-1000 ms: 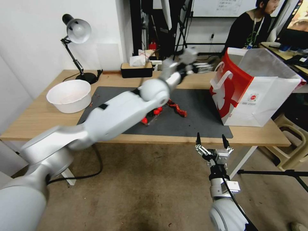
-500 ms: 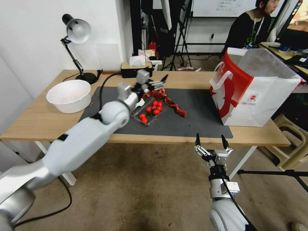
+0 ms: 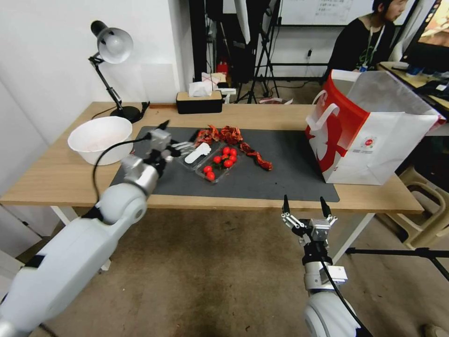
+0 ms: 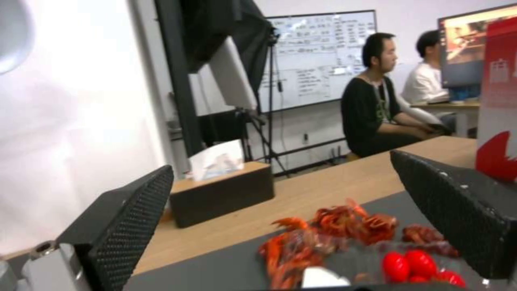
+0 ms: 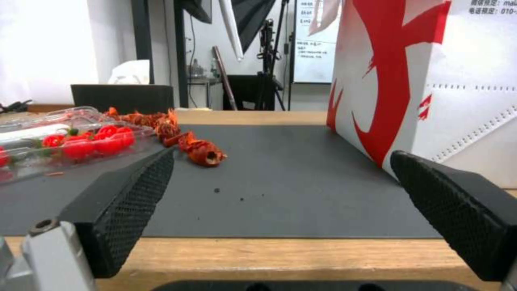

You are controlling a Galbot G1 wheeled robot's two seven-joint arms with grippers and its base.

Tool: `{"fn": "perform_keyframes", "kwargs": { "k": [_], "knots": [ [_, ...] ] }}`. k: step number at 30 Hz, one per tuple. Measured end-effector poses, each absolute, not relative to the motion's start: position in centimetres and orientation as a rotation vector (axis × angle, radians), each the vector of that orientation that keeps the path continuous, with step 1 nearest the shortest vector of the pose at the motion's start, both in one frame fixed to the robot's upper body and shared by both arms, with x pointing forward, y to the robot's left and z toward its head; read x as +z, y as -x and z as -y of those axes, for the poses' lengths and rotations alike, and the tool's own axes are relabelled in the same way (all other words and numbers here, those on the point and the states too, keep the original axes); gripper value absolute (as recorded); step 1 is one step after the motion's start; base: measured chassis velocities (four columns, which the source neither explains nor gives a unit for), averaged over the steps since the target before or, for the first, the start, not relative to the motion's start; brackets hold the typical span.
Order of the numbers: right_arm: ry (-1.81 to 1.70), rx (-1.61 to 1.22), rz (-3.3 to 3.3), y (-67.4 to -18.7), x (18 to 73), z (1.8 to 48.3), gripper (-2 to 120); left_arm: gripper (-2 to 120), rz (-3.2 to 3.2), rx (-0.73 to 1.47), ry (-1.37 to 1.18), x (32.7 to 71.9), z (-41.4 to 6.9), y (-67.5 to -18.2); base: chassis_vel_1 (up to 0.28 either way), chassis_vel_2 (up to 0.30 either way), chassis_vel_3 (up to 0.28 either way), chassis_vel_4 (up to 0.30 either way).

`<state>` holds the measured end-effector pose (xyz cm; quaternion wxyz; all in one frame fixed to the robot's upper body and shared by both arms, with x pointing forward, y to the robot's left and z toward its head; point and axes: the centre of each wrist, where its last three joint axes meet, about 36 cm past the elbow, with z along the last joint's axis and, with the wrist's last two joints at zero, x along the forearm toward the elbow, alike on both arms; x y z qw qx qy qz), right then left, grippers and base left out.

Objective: Pick up the trash from the table and place it into the takeout bag.

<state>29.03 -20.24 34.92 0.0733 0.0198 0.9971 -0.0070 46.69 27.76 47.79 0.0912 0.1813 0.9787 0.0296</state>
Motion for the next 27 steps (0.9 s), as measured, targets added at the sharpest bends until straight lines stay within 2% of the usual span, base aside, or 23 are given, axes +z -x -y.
{"fn": "perform_keyframes", "kwargs": {
  "k": [9,27],
  "knots": [
    [-0.053,-0.018,-2.994,-28.7,35.0,20.0,100,100,-2.967,0.062,-0.430,45.0,-29.7,-41.4,0.000,0.000,0.000,0.000],
    [-0.057,-0.021,-2.981,-28.2,35.2,20.2,100,100,-3.063,0.041,-0.218,41.5,-32.2,-34.2,0.000,0.000,0.000,0.000]
  ]
}}
